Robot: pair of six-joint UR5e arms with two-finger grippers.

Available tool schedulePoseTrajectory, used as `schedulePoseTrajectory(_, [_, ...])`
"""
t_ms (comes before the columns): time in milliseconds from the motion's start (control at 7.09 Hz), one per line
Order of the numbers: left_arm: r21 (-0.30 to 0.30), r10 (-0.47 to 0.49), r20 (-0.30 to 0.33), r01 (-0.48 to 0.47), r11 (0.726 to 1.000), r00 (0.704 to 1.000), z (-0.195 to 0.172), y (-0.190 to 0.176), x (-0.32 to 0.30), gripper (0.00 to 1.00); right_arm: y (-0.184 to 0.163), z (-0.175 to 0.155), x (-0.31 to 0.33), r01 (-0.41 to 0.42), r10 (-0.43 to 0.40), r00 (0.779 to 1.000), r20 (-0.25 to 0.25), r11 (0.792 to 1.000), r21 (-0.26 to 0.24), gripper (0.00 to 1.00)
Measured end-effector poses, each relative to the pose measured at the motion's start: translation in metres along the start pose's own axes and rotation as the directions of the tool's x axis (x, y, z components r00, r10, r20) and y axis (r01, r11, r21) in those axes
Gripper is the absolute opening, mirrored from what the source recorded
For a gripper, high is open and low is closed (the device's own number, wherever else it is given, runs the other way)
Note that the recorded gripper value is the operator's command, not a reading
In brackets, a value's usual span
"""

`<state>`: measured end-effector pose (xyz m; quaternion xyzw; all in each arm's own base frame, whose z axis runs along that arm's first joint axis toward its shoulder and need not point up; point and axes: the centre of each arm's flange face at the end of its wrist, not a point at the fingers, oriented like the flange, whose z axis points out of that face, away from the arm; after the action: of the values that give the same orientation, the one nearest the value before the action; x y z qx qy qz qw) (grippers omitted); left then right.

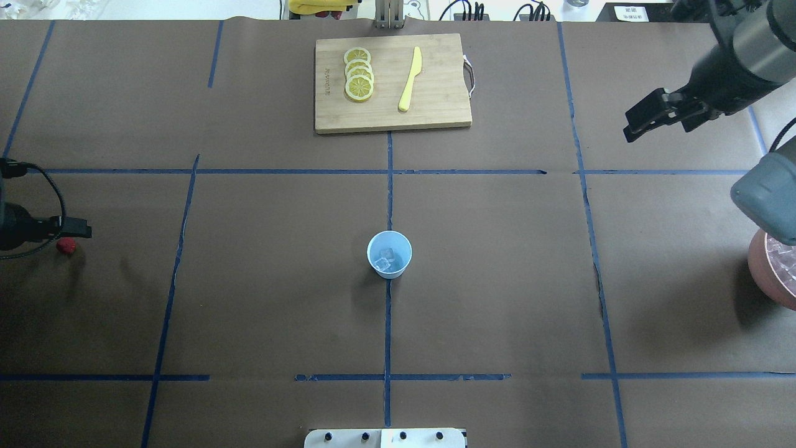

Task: Put ice and strawberries in cup
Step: 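Move the right gripper away from the cup back toward the ice bowl, then lower the left gripper onto the red strawberry and grasp it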

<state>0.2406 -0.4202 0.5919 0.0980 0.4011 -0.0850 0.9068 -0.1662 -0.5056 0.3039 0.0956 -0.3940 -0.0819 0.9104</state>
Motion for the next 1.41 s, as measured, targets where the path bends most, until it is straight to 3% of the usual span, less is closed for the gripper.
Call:
schedulePoseTrajectory(565, [-0.002,-0.004,0.012,0.004,1.000,1.000,0.009,0.005,-0.003,1.00,0.011,-0.009,0.081,0.033,-0.033,0.998,-0.053,0.999,-0.005,1.00])
schedulePoseTrajectory(1411, [-0.024,-0.013,0.041,0.014,1.000,0.999,0.018,0.009,-0.018,0.89,0.012,-0.009,0.092,0.035,-0.035,0.997,-0.063,0.999,-0.007,1.00])
